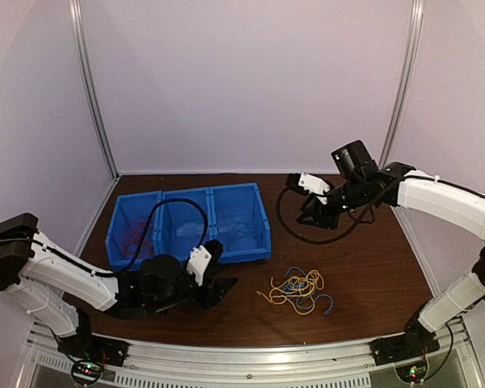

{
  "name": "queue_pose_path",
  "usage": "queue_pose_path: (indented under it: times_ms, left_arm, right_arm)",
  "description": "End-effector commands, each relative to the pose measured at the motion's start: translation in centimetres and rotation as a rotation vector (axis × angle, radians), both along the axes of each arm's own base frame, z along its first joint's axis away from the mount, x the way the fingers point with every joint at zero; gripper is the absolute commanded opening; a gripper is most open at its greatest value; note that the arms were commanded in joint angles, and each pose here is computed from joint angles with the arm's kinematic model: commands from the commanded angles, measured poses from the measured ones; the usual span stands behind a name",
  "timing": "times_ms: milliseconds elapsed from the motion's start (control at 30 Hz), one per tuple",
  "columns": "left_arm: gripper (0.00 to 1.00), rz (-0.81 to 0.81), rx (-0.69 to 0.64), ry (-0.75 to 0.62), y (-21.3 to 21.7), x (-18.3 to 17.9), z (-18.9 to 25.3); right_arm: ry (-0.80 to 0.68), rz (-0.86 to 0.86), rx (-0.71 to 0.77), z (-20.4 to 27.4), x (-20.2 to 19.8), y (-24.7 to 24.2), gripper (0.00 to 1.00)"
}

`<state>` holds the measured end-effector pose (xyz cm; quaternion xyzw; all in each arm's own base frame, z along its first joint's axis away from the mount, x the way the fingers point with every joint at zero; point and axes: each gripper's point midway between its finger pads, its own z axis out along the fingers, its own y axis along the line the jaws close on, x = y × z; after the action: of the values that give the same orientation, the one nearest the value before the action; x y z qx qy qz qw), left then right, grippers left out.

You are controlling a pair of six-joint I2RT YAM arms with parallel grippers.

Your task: Untangle the cables

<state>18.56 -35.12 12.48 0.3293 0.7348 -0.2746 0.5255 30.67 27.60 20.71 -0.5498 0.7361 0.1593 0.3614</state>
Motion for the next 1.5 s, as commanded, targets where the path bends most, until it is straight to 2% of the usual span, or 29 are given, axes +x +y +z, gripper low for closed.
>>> queue_pose_path:
  times_ms: [0,133,300,433,600,933,1033,1133,1300,1467]
  left_arm:
    - [0.54,-0.181,-0.036,-0.062,-4.8,-1.2,1.9]
    - [0.54,-0.279,-0.013,-0.075,-8.6,-1.6,1.6]
    - [0.53,-0.293,-0.046,-0.08,-11.0,-1.1,2.2]
    - [0.53,-0.266,-0.122,-0.087,-10.7,-0.9,3.2]
    - [0.52,-0.229,-0.117,-0.075,-10.2,-0.5,2.8]
    - [0.52,-0.16,-0.11,-0.068,-8.2,0.0,3.1]
    - [0.52,-0.16,-0.106,-0.069,-8.0,0.0,3.2]
    - [0.52,-0.157,-0.096,-0.07,-7.9,0.0,3.0]
    - [0.52,-0.146,-0.083,-0.068,-7.9,0.2,2.7]
    - [0.52,-0.13,-0.089,-0.054,-7.6,0.3,2.5]
  right_arm:
    - [-0.046,-0.061,0.0,-0.3,-0.7,-3.7,0.37]
    - [-0.009,-0.026,-0.066,-3.1,-4.1,-6.2,0.37]
    - [0.041,0.04,-0.185,-7.1,-7.8,-8.8,0.39]
    - [0.119,0.081,-0.267,-10.7,-9.9,-10.0,0.43]
    - [0.197,0.152,-0.345,-14.2,-12.0,-10.1,0.47]
    - [0.253,0.2,-0.391,-16.5,-12.6,-8.8,0.5]
    - [0.188,0.245,-0.445,-16.0,-12.7,-9.7,0.49]
    - [0.042,0.277,-0.475,-14.9,-12.1,-10.2,0.47]
    - [-0.149,0.286,-0.496,-13.2,-10.7,-8.7,0.4]
    - [-0.215,0.387,-0.67,-15.5,-11.4,-8.9,0.35]
